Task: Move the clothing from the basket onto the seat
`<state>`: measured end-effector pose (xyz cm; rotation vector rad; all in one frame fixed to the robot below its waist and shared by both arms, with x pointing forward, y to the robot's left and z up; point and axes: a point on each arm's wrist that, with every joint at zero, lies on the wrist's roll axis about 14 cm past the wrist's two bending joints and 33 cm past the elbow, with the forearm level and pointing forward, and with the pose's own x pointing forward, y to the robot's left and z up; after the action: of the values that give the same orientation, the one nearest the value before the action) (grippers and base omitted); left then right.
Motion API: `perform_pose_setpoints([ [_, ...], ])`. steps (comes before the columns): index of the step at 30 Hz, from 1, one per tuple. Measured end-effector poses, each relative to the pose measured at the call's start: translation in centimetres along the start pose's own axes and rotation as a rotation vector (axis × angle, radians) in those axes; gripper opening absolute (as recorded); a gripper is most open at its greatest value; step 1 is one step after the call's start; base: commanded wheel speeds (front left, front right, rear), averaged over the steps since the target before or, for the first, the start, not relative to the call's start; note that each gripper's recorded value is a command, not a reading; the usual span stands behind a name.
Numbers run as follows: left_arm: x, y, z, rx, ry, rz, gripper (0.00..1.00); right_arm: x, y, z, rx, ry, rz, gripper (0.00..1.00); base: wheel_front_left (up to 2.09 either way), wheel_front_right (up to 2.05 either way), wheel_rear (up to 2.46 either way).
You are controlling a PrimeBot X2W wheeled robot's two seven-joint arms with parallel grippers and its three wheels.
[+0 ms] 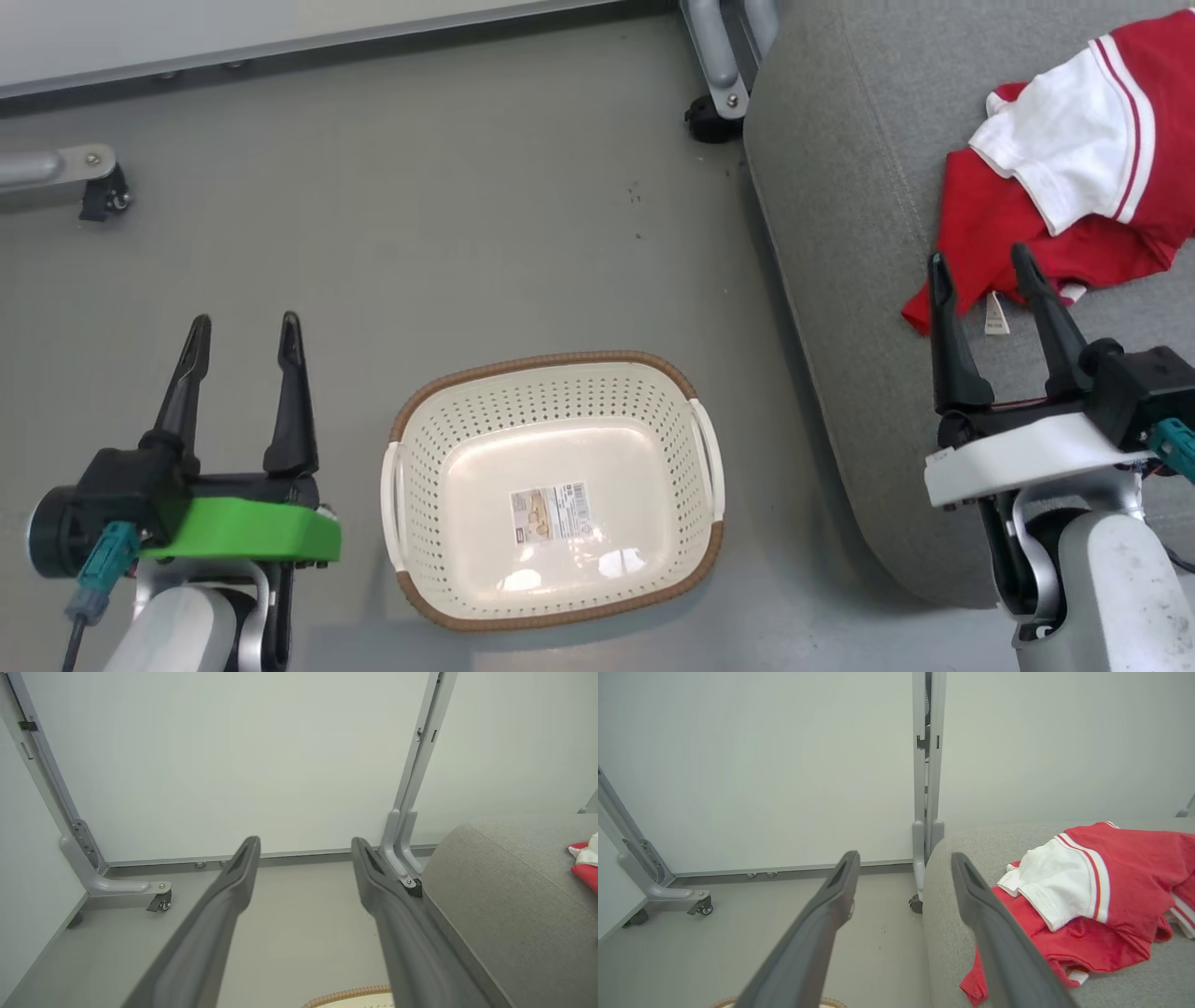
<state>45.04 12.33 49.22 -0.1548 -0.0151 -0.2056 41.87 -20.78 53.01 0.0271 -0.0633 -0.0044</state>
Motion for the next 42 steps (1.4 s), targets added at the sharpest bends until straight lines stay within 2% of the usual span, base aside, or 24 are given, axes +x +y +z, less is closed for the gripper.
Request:
perform_pose_setpoints([
  [3, -1.5, 2.0, 0.8, 0.003, -0.015, 0.079, 1.00, -0.6, 1.2, 0.0, 0.018, 0.007, 0.033, 1.00, 0.00, 0.00, 0.00],
  [8, -4.4, 3.7, 1.1, 0.026, -0.012, 0.136, 1.00, -1.8, 2.3, 0.2, 0.034, 0.014, 0.059, 1.00, 0.00, 0.00, 0.00],
  [20, -9.5, 3.5, 1.0, 0.045, 0.003, 0.164, 1.00, -5.2, 3.8, 1.0, 0.043, 0.029, 0.102, 1.00, 0.00, 0.00, 0.00],
  [42, -11.0, 3.7, -0.4, 0.053, 0.046, 0.168, 1.00, -6.8, 4.3, 1.1, 0.055, 0.050, 0.117, 1.00, 0.00, 0.00, 0.00],
])
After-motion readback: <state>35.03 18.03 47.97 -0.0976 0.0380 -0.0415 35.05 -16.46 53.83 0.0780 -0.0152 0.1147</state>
